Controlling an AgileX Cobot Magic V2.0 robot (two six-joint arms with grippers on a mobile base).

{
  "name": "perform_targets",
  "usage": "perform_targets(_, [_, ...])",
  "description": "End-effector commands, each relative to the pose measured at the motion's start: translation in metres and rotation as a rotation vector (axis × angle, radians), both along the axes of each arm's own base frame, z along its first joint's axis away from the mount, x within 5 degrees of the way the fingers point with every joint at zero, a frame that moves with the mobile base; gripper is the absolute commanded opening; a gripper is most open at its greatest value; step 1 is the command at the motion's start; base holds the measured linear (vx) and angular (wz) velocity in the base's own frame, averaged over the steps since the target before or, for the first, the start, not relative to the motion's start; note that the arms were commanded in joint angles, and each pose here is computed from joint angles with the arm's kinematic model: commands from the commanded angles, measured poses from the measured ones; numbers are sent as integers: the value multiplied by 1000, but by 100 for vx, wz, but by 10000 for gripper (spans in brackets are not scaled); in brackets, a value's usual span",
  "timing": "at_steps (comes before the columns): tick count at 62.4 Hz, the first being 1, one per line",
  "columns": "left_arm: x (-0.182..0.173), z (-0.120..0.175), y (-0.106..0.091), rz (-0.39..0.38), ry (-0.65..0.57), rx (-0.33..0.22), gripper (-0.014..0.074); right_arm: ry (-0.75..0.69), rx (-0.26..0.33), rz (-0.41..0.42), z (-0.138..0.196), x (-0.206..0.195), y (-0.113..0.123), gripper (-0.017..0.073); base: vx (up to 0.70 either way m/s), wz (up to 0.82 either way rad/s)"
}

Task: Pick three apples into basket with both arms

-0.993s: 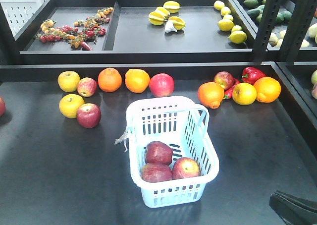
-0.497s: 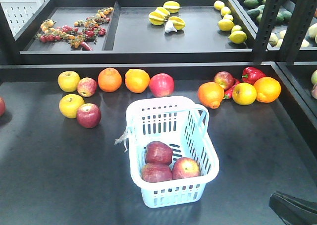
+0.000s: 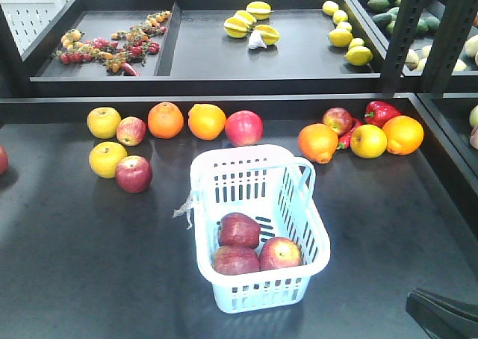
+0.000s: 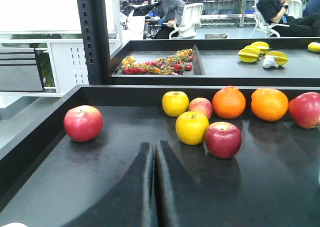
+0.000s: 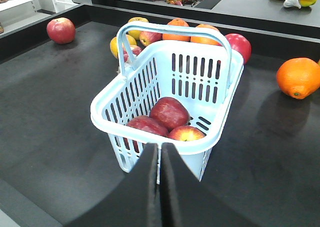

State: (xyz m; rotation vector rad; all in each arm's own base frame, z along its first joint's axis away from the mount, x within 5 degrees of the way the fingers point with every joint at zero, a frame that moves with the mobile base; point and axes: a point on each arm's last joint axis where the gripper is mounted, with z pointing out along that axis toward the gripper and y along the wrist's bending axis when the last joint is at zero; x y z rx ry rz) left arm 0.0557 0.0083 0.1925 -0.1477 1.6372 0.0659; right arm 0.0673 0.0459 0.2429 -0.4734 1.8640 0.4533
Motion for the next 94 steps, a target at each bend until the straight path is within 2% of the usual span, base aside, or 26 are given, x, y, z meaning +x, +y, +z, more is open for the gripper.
perform_targets(1, [0,-1,-1,-10,-75,3,-7,-52,32,-29,12,3,-1,-4,0,0])
perform_targets(29, [0,-1,-1,-10,-75,3,-7,-51,32,-29,12,3,-1,-4,0,0])
perform_targets(36, [0,-1,-1,-10,-75,3,-7,-53,-13,-40,7,4,-3,-4,0,0])
perform_targets(40, [0,-1,-1,-10,-75,3,-7,-12,12,-99,-3,6,-6,-4,0,0])
perform_targets(49, [0,-1,-1,-10,-75,3,-7,88,112,-289,-33,6,-19,-4,0,0])
perform_targets(50, [0,-1,-1,-10,-75,3,-7,95,104,-305,-39,5,-21,-4,0,0])
perform_targets(53, [0,-1,-1,-10,-75,3,-7,126,142,-359,-50,3,-24,-4,0,0])
perform_targets(58, [0,-1,-1,-10,-75,3,-7,148,162,-423,-67,-1,-30,-4,0,0])
perform_targets(66, [0,-1,-1,-10,-75,3,-7,122,191,-502,-77,-7,-36,-4,0,0])
perform_targets(78, [0,-1,-1,-10,-74,3,-6,-69,202,-662,-67,-13,-48,-4,0,0])
perform_targets(83, [0,-1,-1,-10,-72,3,-6,-103,200,-687,-64,-12,-50,-4,0,0])
perform_targets(94, [0,-1,-1,-10,-71,3,-6,-261,157,-651,-52,-11,-49,-4,0,0])
